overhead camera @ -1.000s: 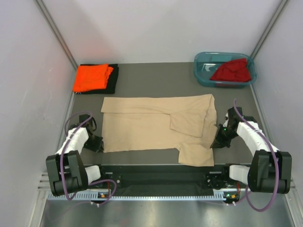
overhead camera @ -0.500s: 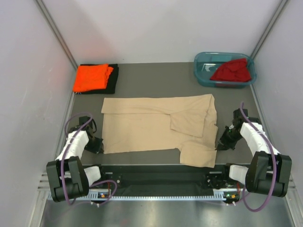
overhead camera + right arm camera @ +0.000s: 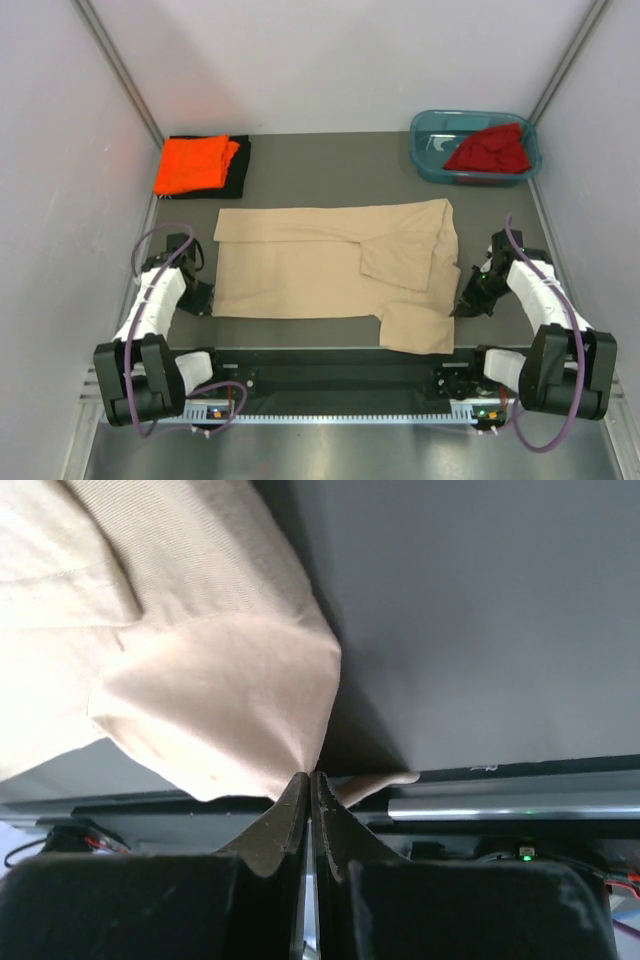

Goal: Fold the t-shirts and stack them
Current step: Fold the tshirt

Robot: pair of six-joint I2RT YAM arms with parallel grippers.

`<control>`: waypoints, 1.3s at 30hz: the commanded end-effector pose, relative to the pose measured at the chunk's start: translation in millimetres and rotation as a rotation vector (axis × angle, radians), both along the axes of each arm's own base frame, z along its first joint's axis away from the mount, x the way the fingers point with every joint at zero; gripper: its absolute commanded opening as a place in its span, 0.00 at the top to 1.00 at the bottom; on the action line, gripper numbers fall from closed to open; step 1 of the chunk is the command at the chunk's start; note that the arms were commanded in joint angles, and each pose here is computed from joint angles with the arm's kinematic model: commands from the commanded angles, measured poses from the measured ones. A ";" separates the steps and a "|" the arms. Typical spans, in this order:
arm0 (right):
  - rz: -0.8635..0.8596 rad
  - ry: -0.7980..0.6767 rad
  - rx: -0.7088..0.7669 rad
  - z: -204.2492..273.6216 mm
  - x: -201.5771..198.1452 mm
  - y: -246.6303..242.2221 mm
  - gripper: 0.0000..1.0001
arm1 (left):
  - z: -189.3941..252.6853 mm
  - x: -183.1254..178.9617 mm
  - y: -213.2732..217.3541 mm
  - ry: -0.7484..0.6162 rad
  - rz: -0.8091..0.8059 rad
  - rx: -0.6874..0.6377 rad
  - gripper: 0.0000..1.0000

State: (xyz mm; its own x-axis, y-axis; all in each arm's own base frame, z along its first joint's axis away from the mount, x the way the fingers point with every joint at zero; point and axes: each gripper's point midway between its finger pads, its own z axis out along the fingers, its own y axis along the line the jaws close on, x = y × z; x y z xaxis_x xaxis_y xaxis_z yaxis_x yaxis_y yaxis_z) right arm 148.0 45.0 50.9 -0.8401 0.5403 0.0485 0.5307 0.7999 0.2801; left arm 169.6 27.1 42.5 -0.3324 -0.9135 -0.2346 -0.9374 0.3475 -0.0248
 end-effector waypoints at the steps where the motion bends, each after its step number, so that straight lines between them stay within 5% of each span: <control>1: 0.049 -0.108 0.023 28.3 23.1 6.7 1.00 | 15.5 9.5 9.9 -0.026 -0.032 0.056 1.00; 20: 0.056 -0.046 0.140 37.0 -6.0 33.3 1.00 | 25.1 14.4 16.0 -0.046 -0.066 0.095 1.00; 31: -0.032 -0.234 -0.007 98.1 70.7 -7.8 1.00 | 32.2 33.5 7.1 -0.109 -0.184 0.068 1.00; 39: -0.042 -0.207 -0.013 93.1 74.2 -12.4 1.00 | 28.9 26.8 11.0 -0.077 -0.185 0.086 1.00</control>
